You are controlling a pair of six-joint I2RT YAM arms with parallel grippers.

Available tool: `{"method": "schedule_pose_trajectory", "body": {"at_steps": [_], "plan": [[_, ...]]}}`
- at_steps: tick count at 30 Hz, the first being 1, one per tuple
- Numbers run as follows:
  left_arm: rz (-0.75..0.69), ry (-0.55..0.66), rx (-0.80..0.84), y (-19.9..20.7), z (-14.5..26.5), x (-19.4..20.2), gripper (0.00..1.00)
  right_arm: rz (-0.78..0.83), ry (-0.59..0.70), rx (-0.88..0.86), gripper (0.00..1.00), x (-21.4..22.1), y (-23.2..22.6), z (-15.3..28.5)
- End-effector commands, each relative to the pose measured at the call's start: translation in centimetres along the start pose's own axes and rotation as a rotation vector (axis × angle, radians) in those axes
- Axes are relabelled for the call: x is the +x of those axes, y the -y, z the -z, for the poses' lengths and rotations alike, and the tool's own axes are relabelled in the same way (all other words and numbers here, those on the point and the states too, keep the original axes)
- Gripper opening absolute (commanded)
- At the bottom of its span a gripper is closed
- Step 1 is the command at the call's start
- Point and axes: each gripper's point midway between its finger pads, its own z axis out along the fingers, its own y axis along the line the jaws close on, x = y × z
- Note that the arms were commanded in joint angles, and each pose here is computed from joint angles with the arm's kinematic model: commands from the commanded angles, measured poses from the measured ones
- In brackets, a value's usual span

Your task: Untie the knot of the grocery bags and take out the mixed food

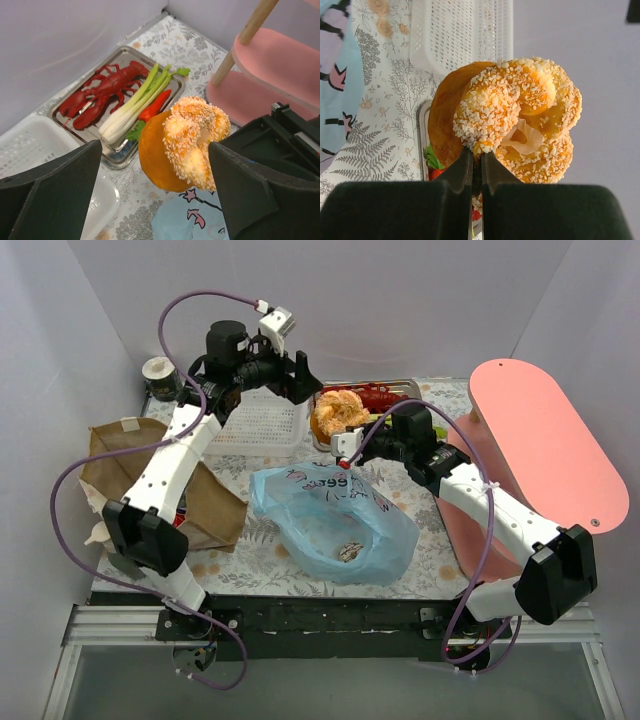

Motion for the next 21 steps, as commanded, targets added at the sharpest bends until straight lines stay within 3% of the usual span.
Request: {"method": "schedule_pose_trajectory", "body": {"at_steps": [1, 8, 21], "plan": [[0.076, -0.061, 0.050, -0.4, -2.3, 2.1, 0.87, 0.150, 0.115, 0.134, 0.01, -3.2, 3.8, 0.7], [0.131, -0.145, 0.089, -0.7, -4.0, 5.9, 0.86, 0.173, 0.120, 0.128, 0.01, -3.0, 4.2, -0.5], [0.159, -0.159, 0.114, -0.5, -4.4, 6.3, 0.79, 0.167, 0.111, 0.098, 0.01, -2.1, 3.9, -2.0]]}}
